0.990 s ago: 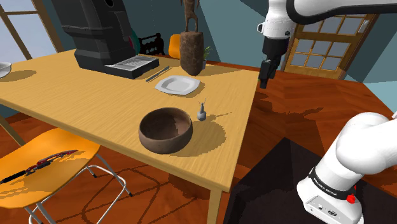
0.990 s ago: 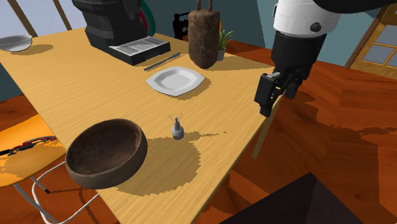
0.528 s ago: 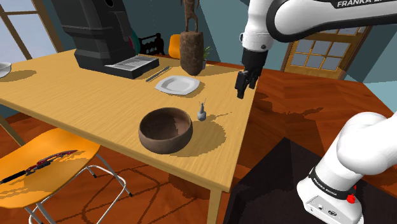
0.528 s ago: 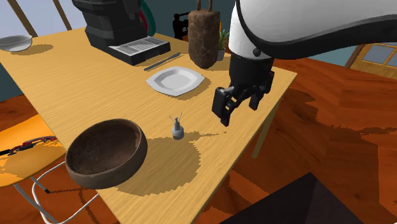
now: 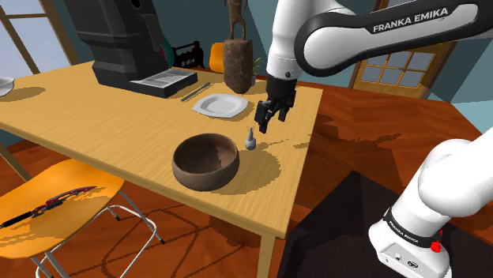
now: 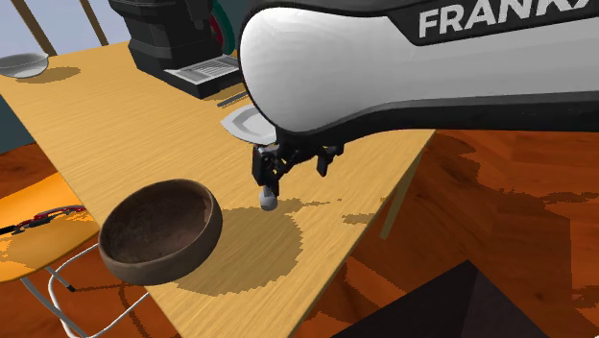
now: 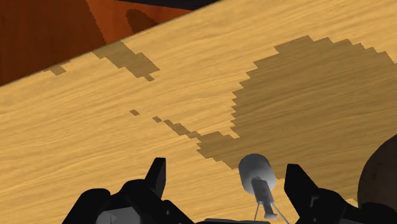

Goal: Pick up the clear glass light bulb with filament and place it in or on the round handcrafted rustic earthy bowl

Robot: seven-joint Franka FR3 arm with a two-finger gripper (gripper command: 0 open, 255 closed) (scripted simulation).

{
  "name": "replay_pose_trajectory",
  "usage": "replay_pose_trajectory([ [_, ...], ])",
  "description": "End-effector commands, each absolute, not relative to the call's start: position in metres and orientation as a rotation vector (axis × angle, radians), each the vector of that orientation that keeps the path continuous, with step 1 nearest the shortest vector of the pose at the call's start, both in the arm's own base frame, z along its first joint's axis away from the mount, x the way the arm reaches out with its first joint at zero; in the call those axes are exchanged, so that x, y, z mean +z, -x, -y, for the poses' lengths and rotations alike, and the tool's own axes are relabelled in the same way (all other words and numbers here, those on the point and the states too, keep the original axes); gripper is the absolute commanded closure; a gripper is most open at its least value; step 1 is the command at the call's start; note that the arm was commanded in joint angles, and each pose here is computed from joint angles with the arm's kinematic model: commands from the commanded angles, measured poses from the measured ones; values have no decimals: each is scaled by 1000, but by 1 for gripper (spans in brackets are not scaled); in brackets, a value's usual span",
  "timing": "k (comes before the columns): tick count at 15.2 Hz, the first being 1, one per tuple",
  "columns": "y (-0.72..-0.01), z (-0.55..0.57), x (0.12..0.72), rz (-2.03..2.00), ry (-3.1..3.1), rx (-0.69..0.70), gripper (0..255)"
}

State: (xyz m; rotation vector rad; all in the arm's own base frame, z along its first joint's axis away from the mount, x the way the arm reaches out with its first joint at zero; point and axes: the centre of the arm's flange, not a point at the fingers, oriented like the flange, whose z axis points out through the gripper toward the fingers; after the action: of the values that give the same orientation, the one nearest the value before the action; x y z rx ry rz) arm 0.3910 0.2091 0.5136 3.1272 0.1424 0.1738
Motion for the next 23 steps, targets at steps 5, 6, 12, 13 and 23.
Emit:
replay_pose_trajectory([
  [5,-414,-250,493,-95,-3146,234,0],
  [6,-414,-250,488,-95,-3146,234,0],
  [12,-418,-251,464,-95,-3146,234,0],
  [13,-418,-251,464,-95,-3146,234,0],
  [23,-418,-251,464,-95,-3146,234,255],
])
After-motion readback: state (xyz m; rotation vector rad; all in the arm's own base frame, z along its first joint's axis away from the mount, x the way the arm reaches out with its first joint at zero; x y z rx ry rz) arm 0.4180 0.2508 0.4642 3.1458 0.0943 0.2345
